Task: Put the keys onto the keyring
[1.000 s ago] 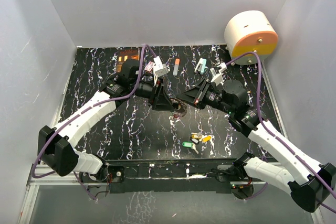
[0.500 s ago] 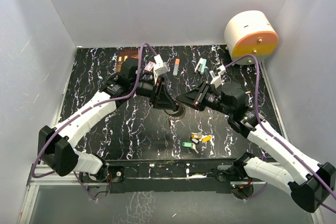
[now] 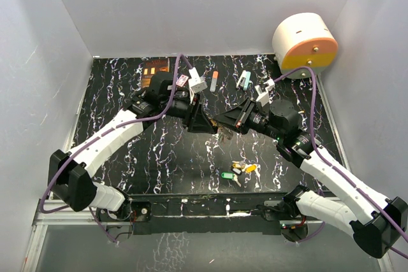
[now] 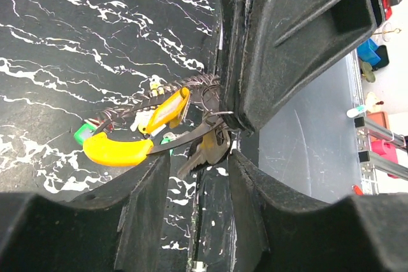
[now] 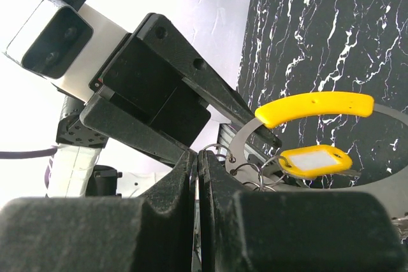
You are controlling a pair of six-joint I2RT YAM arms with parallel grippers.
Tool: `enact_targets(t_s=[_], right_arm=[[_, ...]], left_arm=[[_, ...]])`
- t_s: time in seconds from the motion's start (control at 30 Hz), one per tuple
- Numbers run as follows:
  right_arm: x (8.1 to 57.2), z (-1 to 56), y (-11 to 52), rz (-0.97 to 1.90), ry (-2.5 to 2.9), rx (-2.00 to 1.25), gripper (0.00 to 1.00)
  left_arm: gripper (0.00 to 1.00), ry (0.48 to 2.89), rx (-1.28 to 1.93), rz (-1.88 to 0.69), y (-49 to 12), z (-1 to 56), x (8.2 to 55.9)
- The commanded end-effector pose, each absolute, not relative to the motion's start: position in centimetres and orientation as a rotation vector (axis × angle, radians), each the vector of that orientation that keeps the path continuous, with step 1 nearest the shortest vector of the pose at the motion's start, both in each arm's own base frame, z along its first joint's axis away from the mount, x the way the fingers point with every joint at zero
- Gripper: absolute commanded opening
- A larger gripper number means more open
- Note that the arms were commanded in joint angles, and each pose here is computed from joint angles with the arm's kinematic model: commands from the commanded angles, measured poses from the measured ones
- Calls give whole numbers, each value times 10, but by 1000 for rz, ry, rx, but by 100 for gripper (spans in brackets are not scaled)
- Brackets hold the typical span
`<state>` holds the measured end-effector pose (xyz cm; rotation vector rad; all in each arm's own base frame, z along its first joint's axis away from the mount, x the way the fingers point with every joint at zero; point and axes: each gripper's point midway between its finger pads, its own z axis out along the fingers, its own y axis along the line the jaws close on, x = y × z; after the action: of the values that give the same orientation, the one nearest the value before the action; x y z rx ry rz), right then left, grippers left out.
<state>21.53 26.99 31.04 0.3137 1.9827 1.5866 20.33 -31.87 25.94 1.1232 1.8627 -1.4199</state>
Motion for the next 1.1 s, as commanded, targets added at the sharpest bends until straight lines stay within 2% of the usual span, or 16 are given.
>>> enact_targets(t_s=[0.0, 0.2, 0.37, 0.47, 0.63, 0.7, 0.73, 0.77, 0.83, 1.07], right_arm=[[207, 348, 273, 1690, 1844, 234, 8], [208, 344, 273, 1686, 1848, 242, 8], [209, 344, 274, 1688, 1847, 243, 8], [210, 342, 274, 1684, 1852, 250, 8], [212, 339, 273, 1674, 1855, 271, 8], [213, 337, 273, 1670, 1857, 278, 8], [213, 336, 273, 1670, 1858, 280, 8], [213, 336, 272, 1669, 1857, 283, 8], [212, 336, 272, 1670, 1856, 284, 8], [212, 332, 271, 1668, 1863, 288, 8]], left_arm=[[41, 1804, 1130, -1453, -326, 276, 205], [38, 1795, 1131, -1480, -327, 278, 202], [23, 1785, 1128, -1496, -327, 282, 200], [10, 1784, 1119, -1503, -328, 285, 200], [3, 1765, 1121, -1537, -328, 291, 195], [5, 1757, 1128, -1552, -327, 292, 193], [10, 1756, 1130, -1554, -327, 292, 192], [25, 1760, 1131, -1552, -326, 291, 191], [38, 1766, 1137, -1538, -325, 287, 191], [49, 1750, 1158, -1539, -324, 287, 189]])
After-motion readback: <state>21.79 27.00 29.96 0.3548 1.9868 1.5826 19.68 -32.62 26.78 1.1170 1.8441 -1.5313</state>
